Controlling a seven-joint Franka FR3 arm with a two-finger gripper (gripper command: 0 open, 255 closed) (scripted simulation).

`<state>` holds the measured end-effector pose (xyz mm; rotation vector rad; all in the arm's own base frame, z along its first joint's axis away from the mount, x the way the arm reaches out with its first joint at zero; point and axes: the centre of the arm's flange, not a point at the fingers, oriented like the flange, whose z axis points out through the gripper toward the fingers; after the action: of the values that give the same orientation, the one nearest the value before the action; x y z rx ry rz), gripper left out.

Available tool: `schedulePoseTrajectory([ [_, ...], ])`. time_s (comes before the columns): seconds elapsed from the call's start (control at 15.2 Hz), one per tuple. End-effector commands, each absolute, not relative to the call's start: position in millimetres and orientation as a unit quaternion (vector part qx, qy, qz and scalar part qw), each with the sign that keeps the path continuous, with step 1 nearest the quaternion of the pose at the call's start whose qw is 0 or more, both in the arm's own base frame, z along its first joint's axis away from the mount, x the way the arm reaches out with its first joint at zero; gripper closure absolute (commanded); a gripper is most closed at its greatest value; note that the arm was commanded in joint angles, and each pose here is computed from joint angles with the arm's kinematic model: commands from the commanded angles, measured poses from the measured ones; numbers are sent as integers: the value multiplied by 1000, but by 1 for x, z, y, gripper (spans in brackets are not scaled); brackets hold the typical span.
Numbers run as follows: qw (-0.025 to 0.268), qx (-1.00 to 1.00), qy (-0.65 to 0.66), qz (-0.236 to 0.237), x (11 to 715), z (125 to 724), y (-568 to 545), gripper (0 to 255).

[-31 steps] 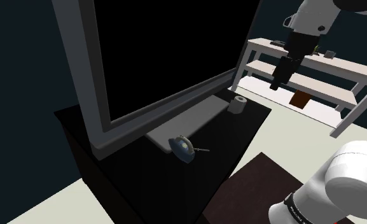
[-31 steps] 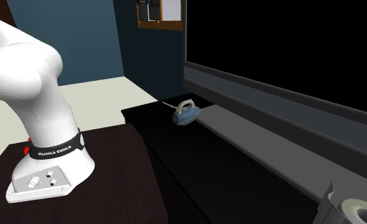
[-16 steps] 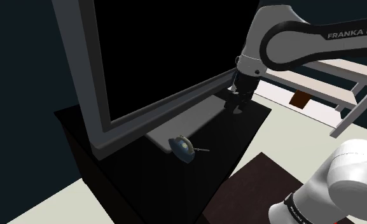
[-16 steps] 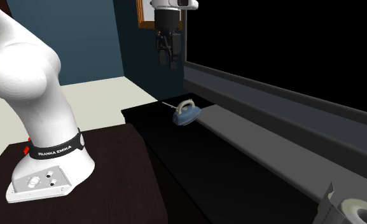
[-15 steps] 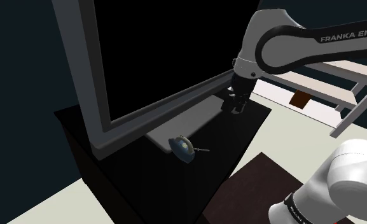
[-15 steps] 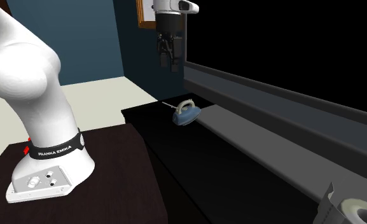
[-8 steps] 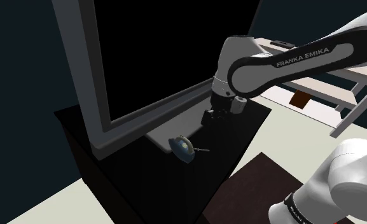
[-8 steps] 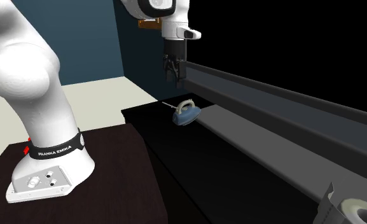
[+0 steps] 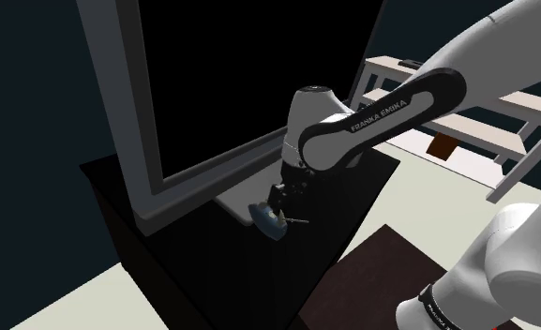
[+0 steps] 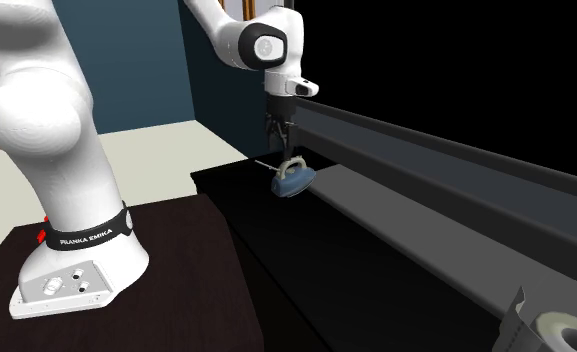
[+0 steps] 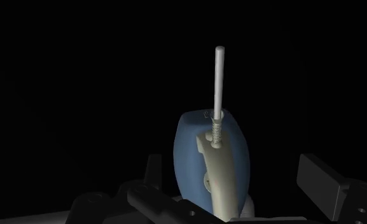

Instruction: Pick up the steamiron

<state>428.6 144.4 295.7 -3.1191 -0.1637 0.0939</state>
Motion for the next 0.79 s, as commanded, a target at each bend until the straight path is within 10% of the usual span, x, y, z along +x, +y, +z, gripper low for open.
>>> schedulePoseTrajectory([
  [0.0, 9, -998, -52, 30, 431, 284, 147, 0],
  [0.46, 9, -998, -52, 30, 431, 255, 147, 0],
  [0.53, 9, -998, -52, 30, 430, 255, 146, 255],
  [0.73, 9, -998, -52, 30, 430, 255, 146, 255],
])
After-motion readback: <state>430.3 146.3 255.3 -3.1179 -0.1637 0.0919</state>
